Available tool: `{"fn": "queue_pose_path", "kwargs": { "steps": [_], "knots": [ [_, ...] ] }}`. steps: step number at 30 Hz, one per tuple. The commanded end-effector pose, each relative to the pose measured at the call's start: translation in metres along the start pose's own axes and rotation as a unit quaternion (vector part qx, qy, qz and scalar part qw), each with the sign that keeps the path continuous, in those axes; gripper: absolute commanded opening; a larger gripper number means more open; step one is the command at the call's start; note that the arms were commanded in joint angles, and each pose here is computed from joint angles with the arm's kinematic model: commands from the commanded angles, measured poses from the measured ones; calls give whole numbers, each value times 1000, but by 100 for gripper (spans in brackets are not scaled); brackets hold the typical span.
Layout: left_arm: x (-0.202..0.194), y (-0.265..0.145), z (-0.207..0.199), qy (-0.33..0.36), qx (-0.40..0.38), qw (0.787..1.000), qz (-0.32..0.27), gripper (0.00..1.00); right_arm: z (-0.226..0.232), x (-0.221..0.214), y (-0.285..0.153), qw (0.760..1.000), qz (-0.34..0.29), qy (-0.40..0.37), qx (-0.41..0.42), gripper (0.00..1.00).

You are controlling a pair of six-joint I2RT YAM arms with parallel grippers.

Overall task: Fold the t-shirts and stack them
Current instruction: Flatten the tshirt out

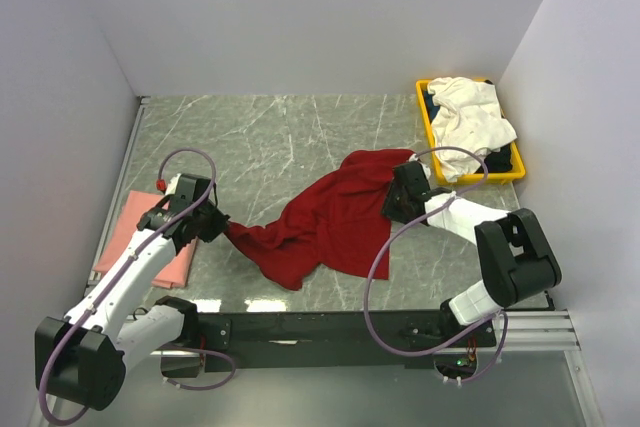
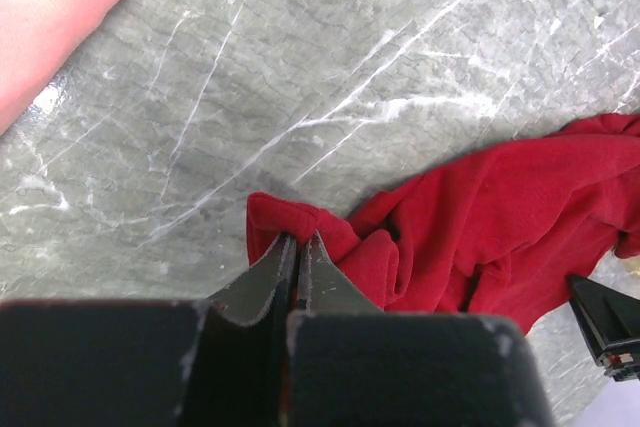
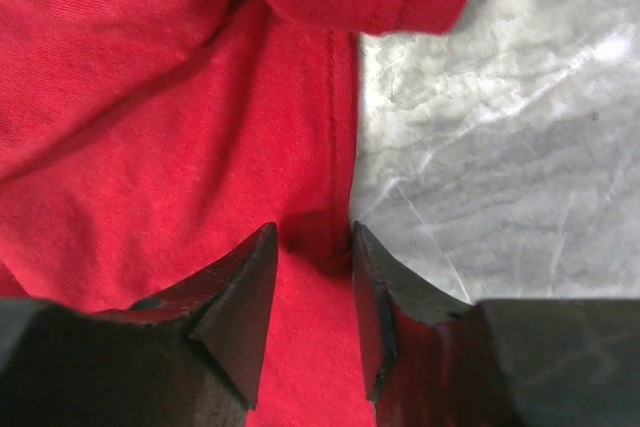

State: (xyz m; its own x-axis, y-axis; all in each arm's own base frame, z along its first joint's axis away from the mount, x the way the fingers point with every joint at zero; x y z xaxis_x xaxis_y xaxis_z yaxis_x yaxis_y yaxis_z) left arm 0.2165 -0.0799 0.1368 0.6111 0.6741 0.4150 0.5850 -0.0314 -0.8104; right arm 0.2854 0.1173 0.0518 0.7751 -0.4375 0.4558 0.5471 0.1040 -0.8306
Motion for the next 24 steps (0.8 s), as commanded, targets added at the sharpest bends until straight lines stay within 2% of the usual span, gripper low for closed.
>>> {"fn": "queue_pose_path", "kwargs": {
  "steps": [1, 3, 4, 6, 7, 13, 17, 24],
  "knots": [
    [9, -7, -5, 4, -11, 1000, -16, 2, -2, -2, 7, 1000, -11, 3, -13, 42],
    [9, -8, -5, 5, -12, 1000, -16, 2, -2, -2, 7, 1000, -11, 4, -13, 34],
    [10, -8, -5, 4, -11, 1000, -18, 2, -1, -1, 6, 1000, -11, 5, -13, 17],
    [13, -10, -6, 4, -12, 1000, -23, 1, 8, 10, -4, 1000, -25, 5, -1, 3],
    [13, -11, -7, 5, -11, 1000, -24, 1, 8, 13, -10, 1000, -27, 4, -5, 0],
    [28, -24, -13, 3, -12, 999, -47, 1, 33, 77, -87, 992, -112, 11, 51, 0],
    [43, -37, -21, 1, -14, 997, -72, 1, 39, 129, -157, 976, -188, 37, 105, 0],
    [93, -91, -54, -8, -45, 988, -146, 1, 46, 170, -254, 951, -261, 47, 161, 0]
  ]
}}
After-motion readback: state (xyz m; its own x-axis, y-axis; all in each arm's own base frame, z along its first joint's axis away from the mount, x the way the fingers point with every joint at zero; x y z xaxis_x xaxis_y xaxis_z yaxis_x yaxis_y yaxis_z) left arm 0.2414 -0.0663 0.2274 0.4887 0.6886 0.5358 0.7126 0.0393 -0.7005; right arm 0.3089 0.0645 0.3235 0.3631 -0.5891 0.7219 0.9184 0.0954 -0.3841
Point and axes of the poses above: each gripper's point midway between its finger pads, its own y axis out along the fingers, its own z axis along the line the jaws close on, x = y × z, the point moved 4 cm from there along -y, back along the fingers, and after that the axes turned 4 degrees about y, right-handed, at the moved point
